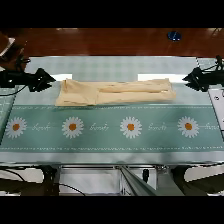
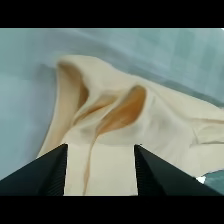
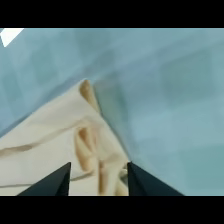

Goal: Fold the shirts.

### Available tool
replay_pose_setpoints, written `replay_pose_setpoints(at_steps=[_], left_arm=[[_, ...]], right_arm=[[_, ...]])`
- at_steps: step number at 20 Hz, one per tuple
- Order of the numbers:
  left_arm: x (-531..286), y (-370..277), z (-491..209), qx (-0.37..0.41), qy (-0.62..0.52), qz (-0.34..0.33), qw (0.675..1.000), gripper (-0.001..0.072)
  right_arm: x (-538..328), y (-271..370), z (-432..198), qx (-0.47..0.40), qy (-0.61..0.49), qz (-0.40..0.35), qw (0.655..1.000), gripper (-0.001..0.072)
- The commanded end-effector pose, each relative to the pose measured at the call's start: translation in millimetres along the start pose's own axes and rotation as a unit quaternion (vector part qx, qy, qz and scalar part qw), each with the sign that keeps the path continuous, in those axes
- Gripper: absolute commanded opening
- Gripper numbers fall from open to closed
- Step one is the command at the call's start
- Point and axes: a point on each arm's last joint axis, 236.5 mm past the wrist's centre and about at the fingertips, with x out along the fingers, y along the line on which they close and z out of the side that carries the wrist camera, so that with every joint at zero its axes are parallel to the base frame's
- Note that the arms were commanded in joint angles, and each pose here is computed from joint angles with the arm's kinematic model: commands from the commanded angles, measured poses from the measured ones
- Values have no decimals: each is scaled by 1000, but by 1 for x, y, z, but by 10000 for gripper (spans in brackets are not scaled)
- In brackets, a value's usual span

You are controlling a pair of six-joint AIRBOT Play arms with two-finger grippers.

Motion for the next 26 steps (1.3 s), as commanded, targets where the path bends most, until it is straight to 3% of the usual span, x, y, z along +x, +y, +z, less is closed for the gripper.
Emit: replay_pose_setpoints(at_steps=[1, 4, 11, 12, 13, 14, 15, 16, 20, 26], left_arm=[[-29, 17, -2, -5, -84, 44, 995, 509], [-27, 1, -29, 23, -162, 63, 985, 509], [2, -53, -81, 87, -112, 30, 989, 508], [4, -57, -84, 92, -108, 28, 989, 508], [6, -61, -85, 96, -106, 26, 989, 507], [6, -65, -87, 100, -103, 22, 989, 457], [7, -68, -89, 103, -98, 19, 990, 205], [7, -74, -93, 110, -90, 14, 990, 25], [24, -115, -111, 152, -73, -14, 986, 17], [114, -220, -200, 259, 23, -72, 963, 17]], right_arm=[[0, -31, -11, 33, 18, -17, 999, 411], [38, -8, -27, 35, 54, 28, 998, 411], [97, 37, -77, 20, 142, 80, 986, 399], [96, 46, -77, 14, 143, 86, 986, 335], [92, 52, -75, 5, 142, 90, 986, 188], [84, 59, -73, -8, 142, 96, 985, 29], [71, 65, -71, -21, 139, 98, 985, 26], [57, 65, -71, -40, 135, 87, 986, 26], [-18, 47, -88, -130, 103, -31, 986, 26], [-112, 96, -162, -188, -18, -4, 982, 26]])
